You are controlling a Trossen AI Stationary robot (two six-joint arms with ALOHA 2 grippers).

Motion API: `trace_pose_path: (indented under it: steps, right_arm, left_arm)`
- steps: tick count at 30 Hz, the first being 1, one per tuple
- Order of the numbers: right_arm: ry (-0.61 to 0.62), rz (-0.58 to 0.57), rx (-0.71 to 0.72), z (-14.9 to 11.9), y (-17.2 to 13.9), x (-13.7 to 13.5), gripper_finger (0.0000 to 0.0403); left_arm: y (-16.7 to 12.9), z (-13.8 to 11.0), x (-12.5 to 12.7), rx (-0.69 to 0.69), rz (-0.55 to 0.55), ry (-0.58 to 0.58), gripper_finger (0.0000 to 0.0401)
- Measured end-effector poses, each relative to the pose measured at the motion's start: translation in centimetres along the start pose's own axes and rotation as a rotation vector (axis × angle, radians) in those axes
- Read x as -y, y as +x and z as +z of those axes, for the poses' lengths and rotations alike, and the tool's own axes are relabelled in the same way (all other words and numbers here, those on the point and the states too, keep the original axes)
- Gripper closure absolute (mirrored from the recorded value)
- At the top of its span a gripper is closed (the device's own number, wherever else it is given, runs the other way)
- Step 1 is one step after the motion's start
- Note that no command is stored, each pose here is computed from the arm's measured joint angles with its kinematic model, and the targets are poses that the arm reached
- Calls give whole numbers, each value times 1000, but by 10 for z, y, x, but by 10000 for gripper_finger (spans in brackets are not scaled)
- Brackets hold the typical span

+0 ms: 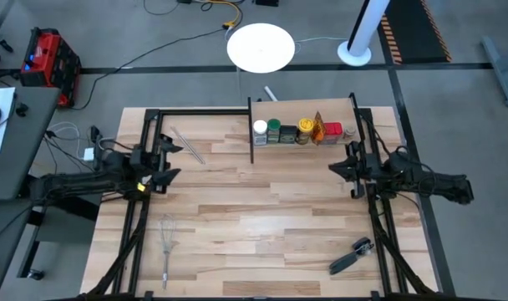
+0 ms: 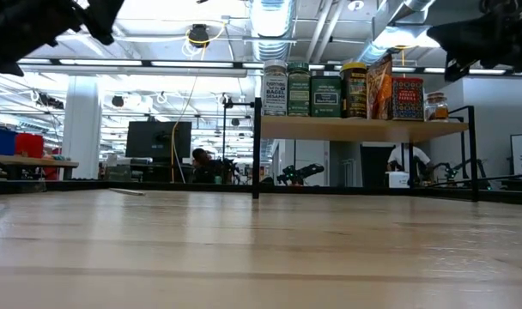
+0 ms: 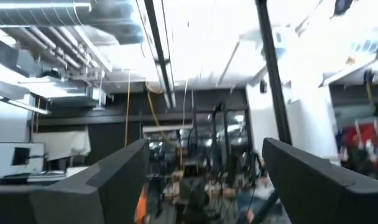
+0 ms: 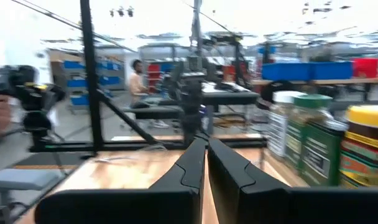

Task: Shelf spices
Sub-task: Return to Home Position

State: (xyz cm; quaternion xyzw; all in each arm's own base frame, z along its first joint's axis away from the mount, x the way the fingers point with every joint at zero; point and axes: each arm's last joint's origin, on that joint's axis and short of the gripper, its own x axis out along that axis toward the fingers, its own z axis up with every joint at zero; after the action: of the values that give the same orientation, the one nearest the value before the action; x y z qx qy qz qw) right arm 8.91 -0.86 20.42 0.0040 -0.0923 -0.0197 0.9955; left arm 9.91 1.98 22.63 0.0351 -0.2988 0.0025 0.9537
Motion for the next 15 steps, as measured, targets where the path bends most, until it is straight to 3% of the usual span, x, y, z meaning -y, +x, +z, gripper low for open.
trace_pose_path:
  steps: [10,15]
  right_arm:
    - [29,101,16,3,0,-2,376]
    - [31,199,62,21,-3,-6,376]
  left_arm:
    - [-12,28,7,167,-112,-117,97]
    - [-22,42,13,259,-192,-138,97]
